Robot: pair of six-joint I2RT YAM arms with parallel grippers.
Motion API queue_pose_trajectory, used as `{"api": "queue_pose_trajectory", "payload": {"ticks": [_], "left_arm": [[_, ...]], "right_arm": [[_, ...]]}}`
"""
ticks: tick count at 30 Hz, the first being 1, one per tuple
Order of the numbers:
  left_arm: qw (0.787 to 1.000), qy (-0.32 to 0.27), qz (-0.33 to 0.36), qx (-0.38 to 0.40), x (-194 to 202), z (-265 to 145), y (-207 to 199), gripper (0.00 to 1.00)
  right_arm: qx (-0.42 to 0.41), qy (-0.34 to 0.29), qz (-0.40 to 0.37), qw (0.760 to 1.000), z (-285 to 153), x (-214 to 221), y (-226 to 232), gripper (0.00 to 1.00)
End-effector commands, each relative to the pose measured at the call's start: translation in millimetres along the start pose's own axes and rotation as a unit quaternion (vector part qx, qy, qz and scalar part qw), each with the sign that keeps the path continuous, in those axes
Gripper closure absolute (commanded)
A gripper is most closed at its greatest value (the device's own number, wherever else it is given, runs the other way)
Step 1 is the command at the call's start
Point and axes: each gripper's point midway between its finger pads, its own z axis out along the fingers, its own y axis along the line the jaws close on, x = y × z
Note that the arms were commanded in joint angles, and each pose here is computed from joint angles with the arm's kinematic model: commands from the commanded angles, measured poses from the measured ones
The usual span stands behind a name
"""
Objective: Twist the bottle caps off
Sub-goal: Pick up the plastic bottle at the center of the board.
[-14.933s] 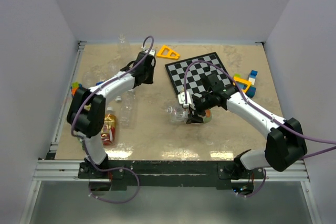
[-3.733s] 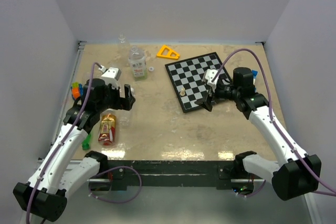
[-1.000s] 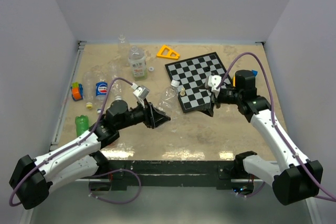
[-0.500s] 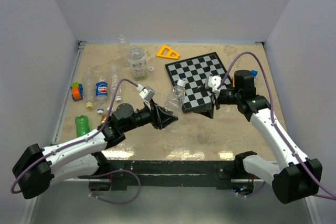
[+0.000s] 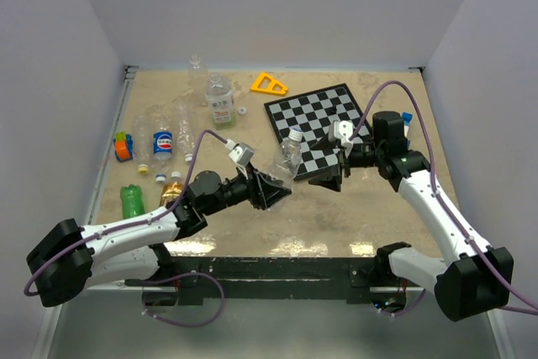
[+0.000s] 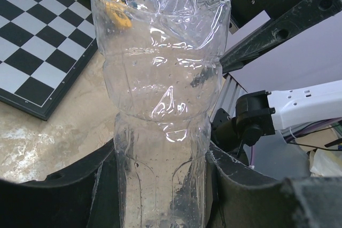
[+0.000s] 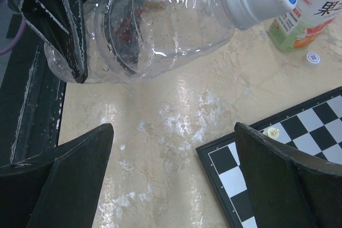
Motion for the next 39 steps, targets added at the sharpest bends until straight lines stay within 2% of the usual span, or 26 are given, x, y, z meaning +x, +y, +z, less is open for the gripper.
{"api": "queue_pose_trajectory", "payload": {"ticks": [1, 7, 13, 16, 21, 24, 28, 32, 36, 39], "left_arm": [[0.999, -0.047, 0.012, 0.017, -21.5, 4.1, -10.7, 0.97], [0.998, -0.06, 0.016, 0.01, -28.0, 2.6, -10.2, 0.98], [0.996, -0.088, 0.025, 0.001, -40.6, 0.9, -9.2, 0.99], [0.995, -0.094, 0.024, 0.007, -42.9, 4.5, -10.6, 0.99], [0.995, -0.093, 0.024, 0.009, -43.2, 14.8, -11.7, 0.99], [0.995, -0.096, 0.023, 0.009, -44.1, 19.0, -12.6, 0.99], [0.995, -0.102, 0.018, 0.007, -45.9, 23.3, -12.8, 0.99], [0.994, -0.105, 0.014, 0.007, -47.9, 31.3, -13.9, 0.99], [0.995, -0.098, 0.019, 0.01, -47.0, 38.3, -15.9, 1.0], [0.996, -0.062, 0.059, -0.008, -38.8, 37.2, -10.2, 0.99]], "right_arm": [[-0.017, -0.019, -0.023, 0.999, -2.6, -24.3, 0.2, 0.02], [-0.024, -0.017, -0.051, 0.998, -6.1, -48.7, -10.7, 0.02], [-0.07, -0.066, 0.007, 0.995, 5.6, -52.2, -6.3, 0.02], [-0.052, -0.062, 0.0, 0.997, 5.0, -46.9, -9.3, 0.02], [-0.05, -0.102, 0.026, 0.993, 2.4, -58.0, 0.8, 0.02], [-0.05, -0.115, 0.065, 0.99, 3.3, -61.1, 1.8, 0.02], [-0.04, -0.139, 0.167, 0.975, 3.9, -69.1, 0.6, 0.02], [-0.028, -0.169, 0.216, 0.961, 2.4, -75.6, 3.4, 0.02], [-0.012, -0.174, 0.208, 0.962, 0.1, -81.0, 1.1, 0.02], [0.014, -0.157, 0.156, 0.975, -3.1, -86.3, -10.4, 0.02]]}}
